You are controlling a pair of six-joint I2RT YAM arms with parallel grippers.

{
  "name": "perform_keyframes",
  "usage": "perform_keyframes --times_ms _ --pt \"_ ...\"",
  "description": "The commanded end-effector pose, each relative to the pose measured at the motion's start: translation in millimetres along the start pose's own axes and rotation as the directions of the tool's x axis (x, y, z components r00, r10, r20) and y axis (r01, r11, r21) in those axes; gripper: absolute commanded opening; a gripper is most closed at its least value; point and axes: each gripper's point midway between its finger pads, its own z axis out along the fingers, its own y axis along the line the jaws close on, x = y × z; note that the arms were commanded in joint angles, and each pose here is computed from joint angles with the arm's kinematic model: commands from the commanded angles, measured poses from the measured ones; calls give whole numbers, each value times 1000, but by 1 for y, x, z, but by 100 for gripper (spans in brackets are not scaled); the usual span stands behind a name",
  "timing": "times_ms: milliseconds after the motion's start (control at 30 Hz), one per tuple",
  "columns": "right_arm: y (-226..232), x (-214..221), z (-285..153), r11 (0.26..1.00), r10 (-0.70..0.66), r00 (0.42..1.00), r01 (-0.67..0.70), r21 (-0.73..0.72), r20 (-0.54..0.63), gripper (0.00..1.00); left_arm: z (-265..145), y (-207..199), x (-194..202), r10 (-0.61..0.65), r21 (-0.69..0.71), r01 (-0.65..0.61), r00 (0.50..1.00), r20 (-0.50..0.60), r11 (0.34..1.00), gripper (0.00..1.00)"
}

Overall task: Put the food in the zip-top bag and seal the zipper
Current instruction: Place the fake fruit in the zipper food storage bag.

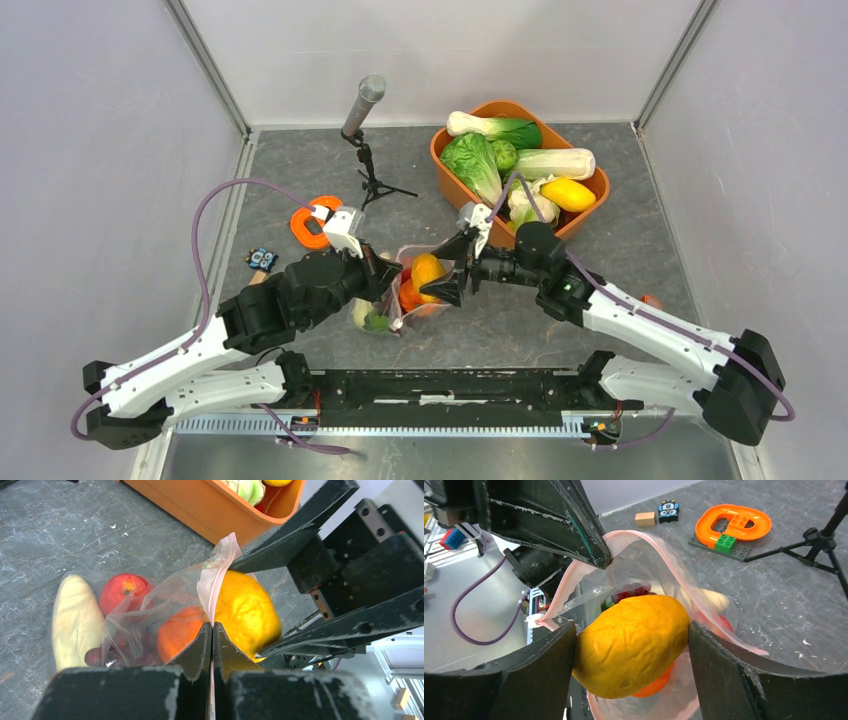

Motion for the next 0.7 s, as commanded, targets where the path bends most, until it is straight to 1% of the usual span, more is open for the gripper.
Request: perform_keyframes --times_ms 0,133,267,367,433,500,600,667 --pt "-1 -21 14 996 -71 997 69 55 36 60 -4 -18 -22 -42 61 38 998 54 997 2" --pt "-3 -21 26 993 -75 996 70 95 53 62 -4 -21 -22 -40 72 36 998 51 997 2" --pt "-10 -20 35 983 -88 995 80 166 42 66 -7 -22 -23 -43 87 38 998 51 996 2" --pt "-10 -14 44 981 -86 996 80 177 28 68 -10 -21 -26 -49 93 43 997 65 995 2" --pt "-9 -12 49 981 -82 996 77 180 19 73 -13 -20 -28 -51 92 44 996 75 995 2" --pt "-8 -16 49 981 -83 996 74 181 41 75 -15 -19 -30 -55 90 47 995 84 995 2" --pt "3 -29 45 987 -93 992 81 138 88 85 -18 -15 -31 -58 81 50 994 93 995 2" --pt "9 -38 40 989 -101 988 87 120 114 90 -19 -13 -32 -58 75 51 993 98 996 2"
